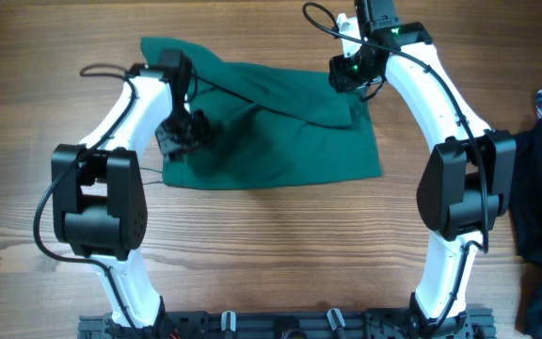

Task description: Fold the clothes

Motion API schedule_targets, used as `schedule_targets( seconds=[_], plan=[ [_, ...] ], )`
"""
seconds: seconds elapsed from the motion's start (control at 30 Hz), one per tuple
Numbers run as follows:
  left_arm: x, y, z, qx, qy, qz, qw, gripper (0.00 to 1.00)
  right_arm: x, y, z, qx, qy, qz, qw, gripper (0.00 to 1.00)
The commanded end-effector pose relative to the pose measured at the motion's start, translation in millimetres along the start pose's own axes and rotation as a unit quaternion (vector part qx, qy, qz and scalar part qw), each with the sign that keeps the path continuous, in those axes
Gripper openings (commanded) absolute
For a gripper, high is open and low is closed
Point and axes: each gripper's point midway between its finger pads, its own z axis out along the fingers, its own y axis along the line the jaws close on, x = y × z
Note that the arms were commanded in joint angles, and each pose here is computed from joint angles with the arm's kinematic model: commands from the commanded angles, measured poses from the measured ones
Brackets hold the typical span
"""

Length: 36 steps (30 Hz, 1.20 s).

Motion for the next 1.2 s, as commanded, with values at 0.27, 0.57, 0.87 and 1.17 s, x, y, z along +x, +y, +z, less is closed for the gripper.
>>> schedule_targets(
  seconds=[0.27,0.57,0.87,1.17],
  plan=[
    [20,104,38,-0.23,-0.021,-0.016,0.973,0.56,5,-2,7,-0.001,0.011,0.007,1.0,0.47],
    [13,106,39,-0.223,-0.024,-0.002,0.974,0.59,36,26,3,-0.072,0.078,0.089,0.99,0.45],
    [15,102,41,-0.21,-0.02,-0.003,0.977,0.63,65,45,37,-0.074,0.101,0.108,0.986,0.45],
    [13,101,41,-0.208,-0.022,-0.003,0.978,0.63,73,41,76,-0.076,0.055,0.124,0.988,0.47]
  ],
)
